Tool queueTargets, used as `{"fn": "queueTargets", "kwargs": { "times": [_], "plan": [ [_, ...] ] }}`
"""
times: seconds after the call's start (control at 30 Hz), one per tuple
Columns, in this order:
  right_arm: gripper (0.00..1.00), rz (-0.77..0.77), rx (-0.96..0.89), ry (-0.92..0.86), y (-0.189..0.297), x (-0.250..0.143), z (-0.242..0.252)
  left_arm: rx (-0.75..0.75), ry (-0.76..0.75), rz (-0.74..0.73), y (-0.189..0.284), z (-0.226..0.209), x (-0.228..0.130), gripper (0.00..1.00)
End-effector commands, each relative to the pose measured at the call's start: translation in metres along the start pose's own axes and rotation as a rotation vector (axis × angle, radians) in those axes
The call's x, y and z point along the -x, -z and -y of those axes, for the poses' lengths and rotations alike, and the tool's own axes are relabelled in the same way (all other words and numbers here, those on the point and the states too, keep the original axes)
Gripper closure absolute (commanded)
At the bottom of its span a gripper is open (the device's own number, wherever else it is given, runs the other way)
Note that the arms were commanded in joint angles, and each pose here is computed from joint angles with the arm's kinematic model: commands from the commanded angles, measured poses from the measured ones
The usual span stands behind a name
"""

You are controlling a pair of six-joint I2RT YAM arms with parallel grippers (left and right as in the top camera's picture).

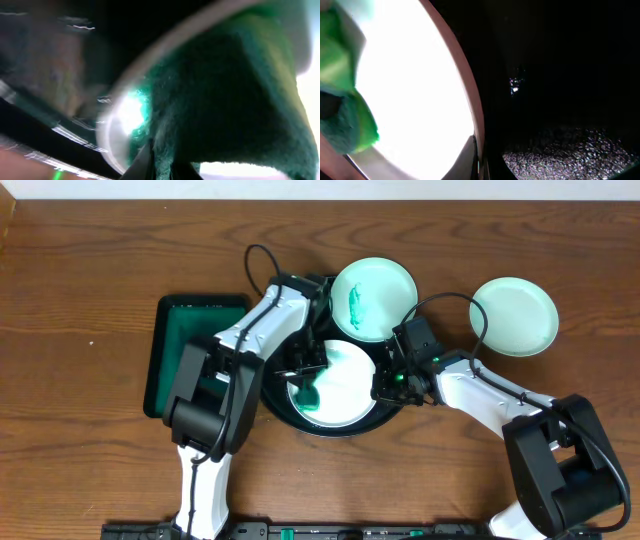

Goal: Clean dirty plates on tray and stack at the side
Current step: 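Scrub the white plate surface with the sponge in the left gripper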

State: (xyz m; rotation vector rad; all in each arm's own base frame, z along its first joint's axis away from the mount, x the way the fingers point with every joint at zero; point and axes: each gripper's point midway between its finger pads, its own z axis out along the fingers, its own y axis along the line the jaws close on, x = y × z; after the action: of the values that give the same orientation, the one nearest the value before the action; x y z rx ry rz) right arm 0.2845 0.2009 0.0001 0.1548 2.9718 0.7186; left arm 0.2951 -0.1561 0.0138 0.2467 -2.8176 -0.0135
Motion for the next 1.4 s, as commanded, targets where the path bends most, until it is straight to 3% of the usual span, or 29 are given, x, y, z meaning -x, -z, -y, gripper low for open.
{"fn": "queueTargets", "kwargs": {
  "times": [0.0, 0.13, 0.47, 0.7, 0.87, 0.97, 1.37],
  "plan": [
    [0.99, -0.017, -0.091, -0.005, -0.012, -0.008, 0.023, 0.398, 0.136, 0.117, -0.013, -0.086, 0.028, 0.93],
    [0.99, -0.012, -0.092, -0.004, -0.012, -0.006, 0.023, 0.320, 0.074, 0.077, -0.019, -0.068, 0.023, 0.93],
    [0.99, -0.014, -0.093, -0.004, -0.012, -0.007, 0.023, -0.263, -0.330, -0.055, -0.026, 0.056, -0.006, 0.92],
    [0.99, -0.015, -0.094, -0.006, -0.011, -0.007, 0.023, -0.437, -0.472, -0.039, -0.019, 0.108, -0.022, 0.93],
    [0.99, -0.032, -0.106, -0.013, -0.011, -0.011, 0.026, -0.460, -0.495, 0.014, -0.017, 0.119, -0.014, 0.93],
    [0.99, -0.037, -0.109, -0.015, -0.011, -0.013, 0.027, -0.402, -0.422, 0.055, -0.020, 0.107, 0.003, 0.93],
    [0.99, -0.035, -0.108, -0.014, -0.011, -0.012, 0.027, 0.057, 0.002, 0.150, -0.022, -0.046, 0.067, 0.93]
  ]
}}
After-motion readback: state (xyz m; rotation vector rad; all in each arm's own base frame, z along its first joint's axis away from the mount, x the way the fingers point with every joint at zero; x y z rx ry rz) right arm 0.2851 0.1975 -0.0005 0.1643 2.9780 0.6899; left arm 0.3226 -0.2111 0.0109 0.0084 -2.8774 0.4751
